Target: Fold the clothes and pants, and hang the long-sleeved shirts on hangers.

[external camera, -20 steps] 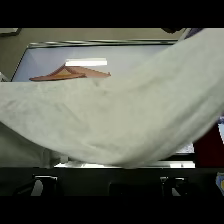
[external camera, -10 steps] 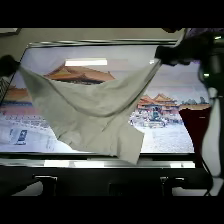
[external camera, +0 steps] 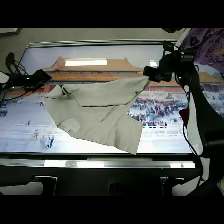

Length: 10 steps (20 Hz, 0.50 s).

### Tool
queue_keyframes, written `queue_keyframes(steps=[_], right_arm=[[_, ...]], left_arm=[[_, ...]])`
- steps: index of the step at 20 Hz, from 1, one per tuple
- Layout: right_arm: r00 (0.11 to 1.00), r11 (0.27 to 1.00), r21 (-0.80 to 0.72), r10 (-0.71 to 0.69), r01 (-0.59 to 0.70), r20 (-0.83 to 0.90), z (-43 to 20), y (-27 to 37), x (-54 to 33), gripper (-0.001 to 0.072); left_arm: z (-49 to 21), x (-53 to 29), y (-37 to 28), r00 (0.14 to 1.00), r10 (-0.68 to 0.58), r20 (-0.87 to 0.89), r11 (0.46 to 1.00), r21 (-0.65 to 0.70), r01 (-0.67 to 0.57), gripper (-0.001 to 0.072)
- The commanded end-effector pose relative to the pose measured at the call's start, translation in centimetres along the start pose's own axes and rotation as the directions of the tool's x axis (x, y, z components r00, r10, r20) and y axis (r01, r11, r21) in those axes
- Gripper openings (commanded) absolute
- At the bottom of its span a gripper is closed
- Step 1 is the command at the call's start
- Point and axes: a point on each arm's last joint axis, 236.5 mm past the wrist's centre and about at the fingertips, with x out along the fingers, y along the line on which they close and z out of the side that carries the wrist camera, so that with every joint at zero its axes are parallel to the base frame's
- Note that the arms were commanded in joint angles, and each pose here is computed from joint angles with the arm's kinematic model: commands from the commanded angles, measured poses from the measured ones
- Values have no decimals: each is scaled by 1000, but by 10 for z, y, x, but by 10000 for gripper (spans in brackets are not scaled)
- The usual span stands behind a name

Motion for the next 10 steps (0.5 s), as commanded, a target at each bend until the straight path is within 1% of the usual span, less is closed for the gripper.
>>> queue_keyframes(steps=[1,2,5,7,10], right_arm=[[999,1000,-30,-11,10,-36,-9,-1,-11,32],[999,999,-31,-15,14,-50,-13,-2,-15,32],[995,999,-32,-27,24,-96,-24,-5,-18,31],[992,999,-32,-34,31,-121,-30,-6,-19,31],[989,999,-33,-40,36,-140,-34,-8,-20,31]], left_arm=[[-32,-61,14,991,36,-131,992,-116,-52,686],[-49,-77,16,986,45,-159,981,-180,-74,686],[-135,-99,5,965,21,-263,972,-220,-81,685],[-209,-94,-12,941,-58,-335,951,-304,-50,685],[-310,-79,-36,902,-183,-392,896,-444,-11,684]])
